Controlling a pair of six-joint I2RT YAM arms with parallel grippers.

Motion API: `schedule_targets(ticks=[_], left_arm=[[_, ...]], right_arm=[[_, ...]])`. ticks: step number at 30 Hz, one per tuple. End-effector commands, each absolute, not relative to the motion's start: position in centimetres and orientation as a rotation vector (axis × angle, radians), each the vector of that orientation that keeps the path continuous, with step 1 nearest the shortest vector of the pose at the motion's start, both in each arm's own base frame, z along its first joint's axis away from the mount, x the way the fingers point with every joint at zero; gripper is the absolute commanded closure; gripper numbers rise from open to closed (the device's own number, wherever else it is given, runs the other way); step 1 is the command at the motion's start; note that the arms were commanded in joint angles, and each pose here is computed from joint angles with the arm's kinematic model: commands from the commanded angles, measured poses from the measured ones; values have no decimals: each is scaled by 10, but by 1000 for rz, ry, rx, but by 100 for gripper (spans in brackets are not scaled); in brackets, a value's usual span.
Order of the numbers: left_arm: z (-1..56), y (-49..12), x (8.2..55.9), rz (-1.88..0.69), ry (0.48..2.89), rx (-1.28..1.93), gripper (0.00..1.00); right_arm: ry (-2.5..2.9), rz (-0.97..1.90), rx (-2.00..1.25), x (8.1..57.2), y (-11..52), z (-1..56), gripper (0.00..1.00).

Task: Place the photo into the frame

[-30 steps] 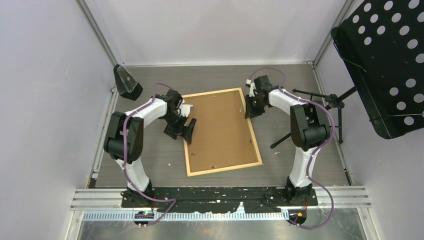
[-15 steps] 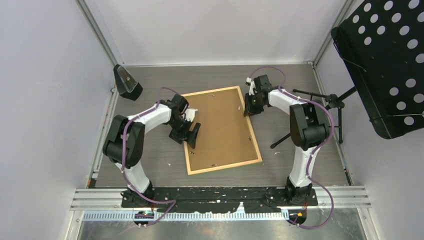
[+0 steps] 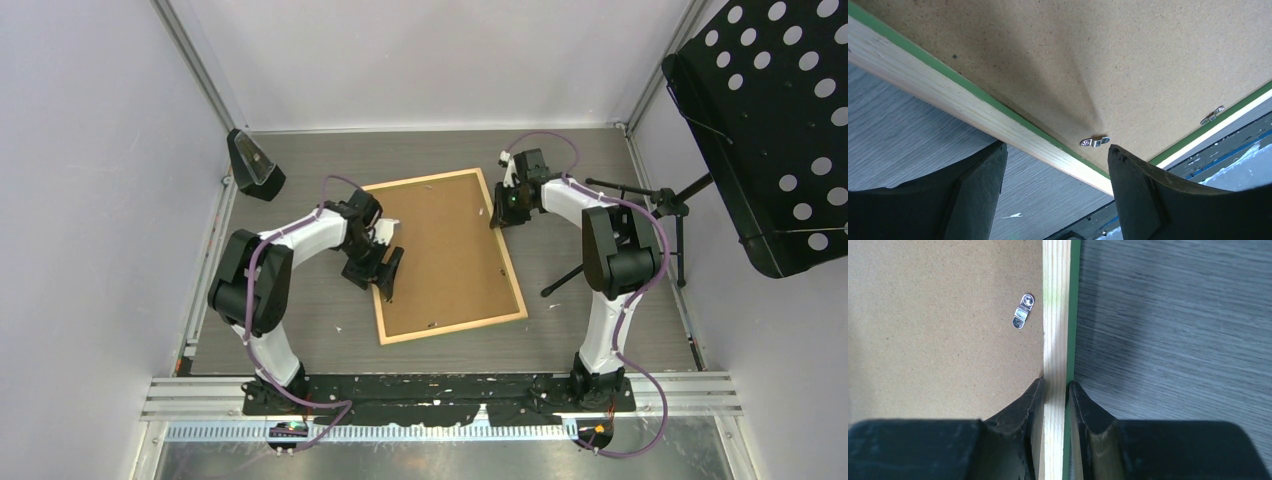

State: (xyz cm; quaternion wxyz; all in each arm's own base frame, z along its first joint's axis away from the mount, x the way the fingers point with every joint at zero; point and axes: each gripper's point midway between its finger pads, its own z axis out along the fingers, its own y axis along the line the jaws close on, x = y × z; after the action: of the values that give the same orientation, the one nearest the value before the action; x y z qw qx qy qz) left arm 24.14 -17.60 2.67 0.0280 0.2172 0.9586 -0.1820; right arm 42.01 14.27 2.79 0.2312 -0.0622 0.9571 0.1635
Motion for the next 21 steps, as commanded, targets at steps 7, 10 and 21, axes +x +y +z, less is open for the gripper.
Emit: schedule_targets(ticks=[7, 10, 21], left_arm=[[16, -190, 242, -567, 2968, 670, 24], [12, -191, 240, -570, 2994, 669, 25], [14, -189, 239, -404, 2964, 728, 29]], right_arm=[[2552, 468, -121, 434, 141, 42, 95], [2548, 471, -121, 434, 142, 43, 94], [2539, 494, -134, 432, 144, 47, 94]])
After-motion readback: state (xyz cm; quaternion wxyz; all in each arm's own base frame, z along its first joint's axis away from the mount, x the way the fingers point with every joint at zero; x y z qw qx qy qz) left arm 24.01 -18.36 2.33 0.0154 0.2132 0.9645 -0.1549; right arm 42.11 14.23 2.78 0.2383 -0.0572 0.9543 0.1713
